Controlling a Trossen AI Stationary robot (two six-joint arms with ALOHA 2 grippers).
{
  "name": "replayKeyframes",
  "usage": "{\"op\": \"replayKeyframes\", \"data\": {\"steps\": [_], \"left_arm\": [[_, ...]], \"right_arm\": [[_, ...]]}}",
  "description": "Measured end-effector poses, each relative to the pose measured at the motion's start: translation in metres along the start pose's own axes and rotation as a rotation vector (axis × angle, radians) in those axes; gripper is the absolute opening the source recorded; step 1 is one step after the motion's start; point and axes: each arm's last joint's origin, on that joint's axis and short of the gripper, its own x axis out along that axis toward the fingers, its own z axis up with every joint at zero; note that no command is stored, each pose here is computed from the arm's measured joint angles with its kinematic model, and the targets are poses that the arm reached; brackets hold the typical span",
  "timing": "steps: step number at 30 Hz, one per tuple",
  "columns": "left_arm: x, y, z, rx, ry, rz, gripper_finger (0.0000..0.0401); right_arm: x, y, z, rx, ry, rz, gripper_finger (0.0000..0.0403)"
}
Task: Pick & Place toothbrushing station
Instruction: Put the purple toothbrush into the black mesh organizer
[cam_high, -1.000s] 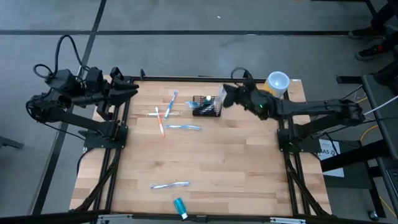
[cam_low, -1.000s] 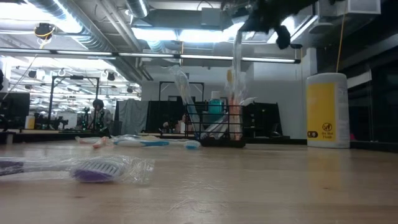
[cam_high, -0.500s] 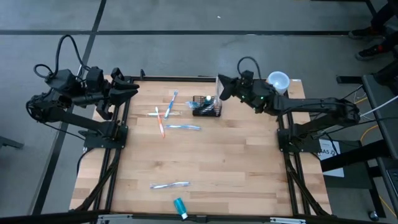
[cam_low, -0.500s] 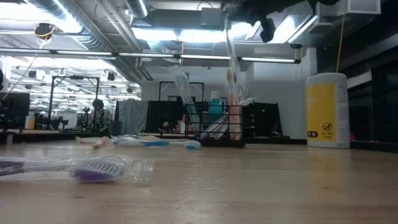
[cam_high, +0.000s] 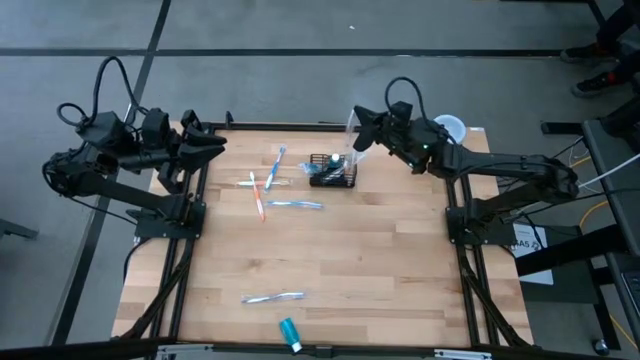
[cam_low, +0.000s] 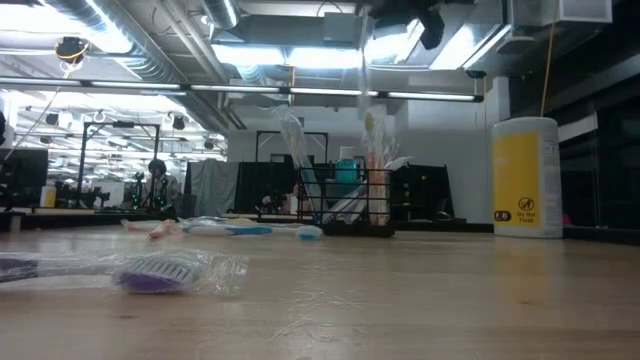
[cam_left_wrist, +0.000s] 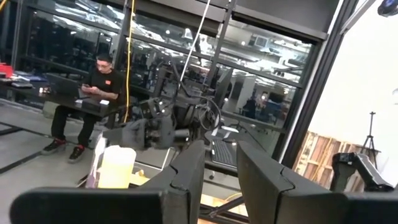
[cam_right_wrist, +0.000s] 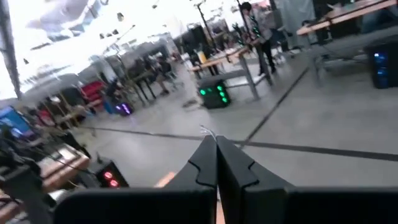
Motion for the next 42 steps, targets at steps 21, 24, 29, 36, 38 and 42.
{"op": "replayKeyframes", "data": {"steps": [21, 24, 29, 36, 38, 42], "left_arm": [[-0.002, -0.001, 0.0, -0.008, 0.009, -0.048, 0.0088], [-0.002, -0.001, 0.0, -0.007, 0.008, -0.048, 0.0088], [-0.002, -0.001, 0.001, 0.001, 0.007, -0.048, 0.0088], [-0.002, -0.001, 0.001, 0.008, 0.006, -0.045, 0.0088], [-0.002, -0.001, 0.001, 0.014, 0.006, -0.045, 0.0088], [-0.002, -0.001, 0.001, 0.033, -0.001, -0.046, 0.0088]], "right_arm": [[0.026, -0.026, -0.041, -0.012, 0.226, -0.141, 0.0], [0.023, -0.024, -0.046, -0.004, 0.261, -0.15, 0.0], [0.018, -0.024, -0.054, -0.004, 0.317, -0.193, 0.0], [0.001, -0.01, -0.035, 0.044, 0.225, -0.149, 0.0], [-0.003, -0.01, -0.032, 0.039, 0.223, -0.153, 0.0], [-0.006, -0.014, -0.035, 0.018, 0.269, -0.183, 0.0]]}}
